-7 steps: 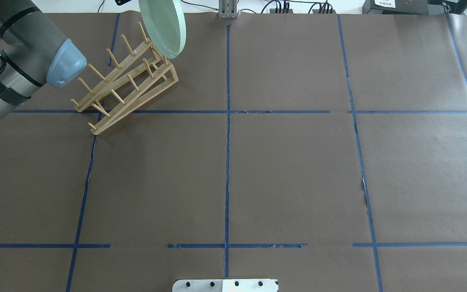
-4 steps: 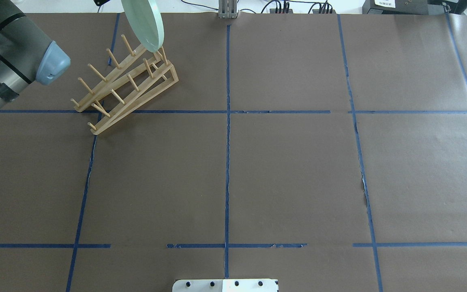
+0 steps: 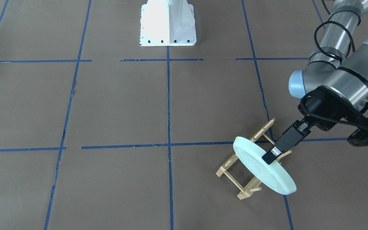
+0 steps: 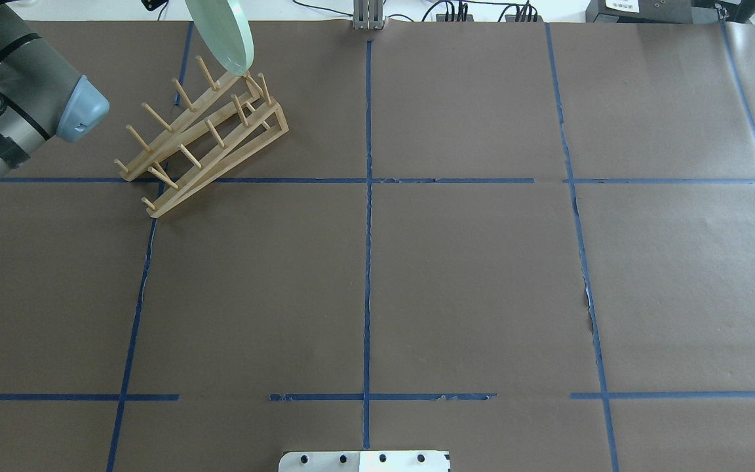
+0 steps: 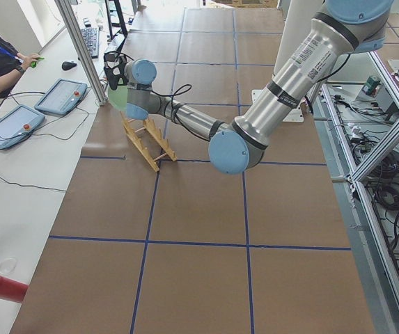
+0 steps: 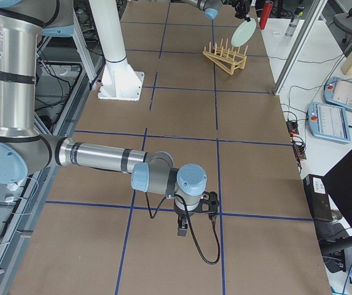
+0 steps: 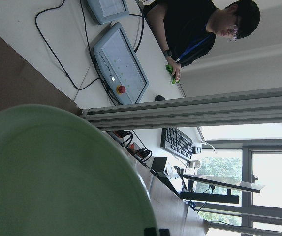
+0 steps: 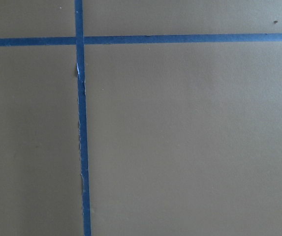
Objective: Place plate on rack
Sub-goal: 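Lower the upright plate into the rack slots with the left gripper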
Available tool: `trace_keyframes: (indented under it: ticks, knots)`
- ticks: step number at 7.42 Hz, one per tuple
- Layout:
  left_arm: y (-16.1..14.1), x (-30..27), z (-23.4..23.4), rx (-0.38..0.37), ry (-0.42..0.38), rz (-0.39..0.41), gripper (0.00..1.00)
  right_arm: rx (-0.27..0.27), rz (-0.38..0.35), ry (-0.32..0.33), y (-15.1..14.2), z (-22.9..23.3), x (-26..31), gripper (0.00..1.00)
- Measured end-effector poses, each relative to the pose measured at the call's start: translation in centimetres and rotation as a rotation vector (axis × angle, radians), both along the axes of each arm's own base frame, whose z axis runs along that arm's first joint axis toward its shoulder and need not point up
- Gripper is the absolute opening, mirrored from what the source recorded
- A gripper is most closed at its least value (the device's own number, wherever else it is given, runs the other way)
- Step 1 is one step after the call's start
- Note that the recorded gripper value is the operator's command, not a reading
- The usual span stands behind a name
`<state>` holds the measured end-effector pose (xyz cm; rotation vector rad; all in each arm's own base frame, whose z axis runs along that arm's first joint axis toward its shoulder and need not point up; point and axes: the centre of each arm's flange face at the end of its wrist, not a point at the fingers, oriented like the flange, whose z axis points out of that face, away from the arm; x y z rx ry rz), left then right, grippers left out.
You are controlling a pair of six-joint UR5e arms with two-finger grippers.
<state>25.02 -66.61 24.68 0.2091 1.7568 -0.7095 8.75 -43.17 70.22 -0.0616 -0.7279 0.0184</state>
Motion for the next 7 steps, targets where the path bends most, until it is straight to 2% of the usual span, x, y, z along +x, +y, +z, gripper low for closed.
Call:
trace_keyframes:
  ticks: [3,7]
  knots:
    - [-0.7,0.7,2.1,-0.023,-0.006,-0.03,0.0,0.0,0.0,0.0,0.0,0.0,0.0,1.0]
    - [0.3,3.6,4.0,-0.035,-0.009,-0.024,0.0,0.0,0.001,0.0,0.0,0.0,0.0,1.0]
